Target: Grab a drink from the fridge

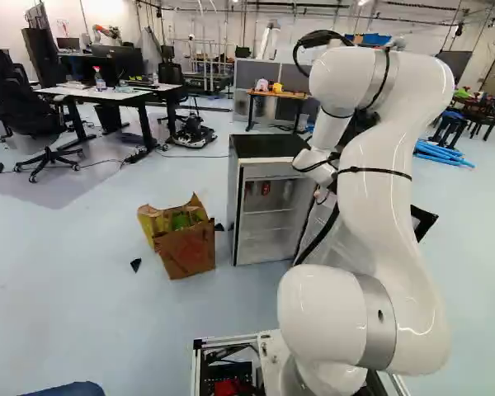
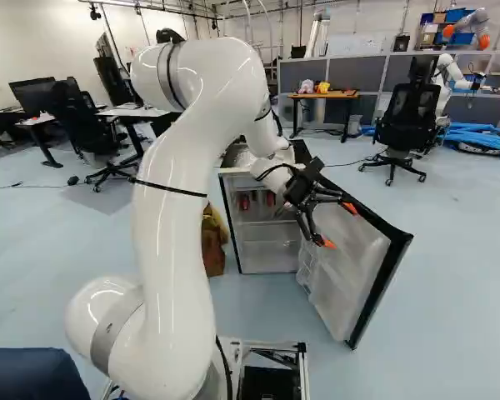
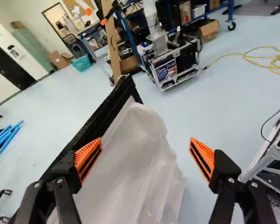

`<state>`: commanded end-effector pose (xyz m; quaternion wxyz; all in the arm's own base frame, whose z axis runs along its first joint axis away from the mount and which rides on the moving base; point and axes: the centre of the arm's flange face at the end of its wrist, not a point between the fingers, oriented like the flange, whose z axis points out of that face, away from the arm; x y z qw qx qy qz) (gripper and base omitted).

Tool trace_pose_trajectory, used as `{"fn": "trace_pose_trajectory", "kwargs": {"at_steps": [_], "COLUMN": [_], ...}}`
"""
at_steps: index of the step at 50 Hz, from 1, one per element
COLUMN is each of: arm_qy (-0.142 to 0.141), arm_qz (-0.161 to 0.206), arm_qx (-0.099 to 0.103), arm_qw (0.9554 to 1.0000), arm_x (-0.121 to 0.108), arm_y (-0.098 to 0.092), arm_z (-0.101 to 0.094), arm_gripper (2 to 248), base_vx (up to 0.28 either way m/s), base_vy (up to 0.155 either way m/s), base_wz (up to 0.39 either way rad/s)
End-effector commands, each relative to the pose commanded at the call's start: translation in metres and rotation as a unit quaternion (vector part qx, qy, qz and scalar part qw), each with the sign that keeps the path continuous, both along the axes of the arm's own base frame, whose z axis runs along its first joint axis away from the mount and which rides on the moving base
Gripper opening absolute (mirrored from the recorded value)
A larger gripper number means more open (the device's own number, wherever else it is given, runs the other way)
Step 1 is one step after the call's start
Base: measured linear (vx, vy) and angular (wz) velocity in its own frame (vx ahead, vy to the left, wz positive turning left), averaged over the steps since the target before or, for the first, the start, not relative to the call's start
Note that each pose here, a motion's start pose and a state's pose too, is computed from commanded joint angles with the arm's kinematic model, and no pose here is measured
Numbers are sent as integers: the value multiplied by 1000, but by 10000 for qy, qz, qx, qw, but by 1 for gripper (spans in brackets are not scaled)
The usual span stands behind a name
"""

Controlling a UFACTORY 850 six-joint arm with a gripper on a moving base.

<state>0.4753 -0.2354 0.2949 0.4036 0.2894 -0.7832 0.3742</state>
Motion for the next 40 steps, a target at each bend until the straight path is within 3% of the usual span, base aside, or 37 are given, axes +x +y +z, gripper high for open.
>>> {"fn": "trace_pose_trajectory", "kwargs": {"at_steps": [11,21,30,40], "arm_qy": [244,447,615,781], "arm_qz": [612,1186,1708,2296], "arm_qx": [-133,-248,-345,-446], "arm_qw": [9977,9916,9828,9691], "arm_x": [-14,-26,-38,-50], "arm_y": [11,21,32,44], "arm_z": [1,3,5,8], "arm_gripper": [247,247,247,247], "base_vx": [0,0,0,0], "base_vy": [0,0,0,0], "base_wz": [0,0,0,0]}}
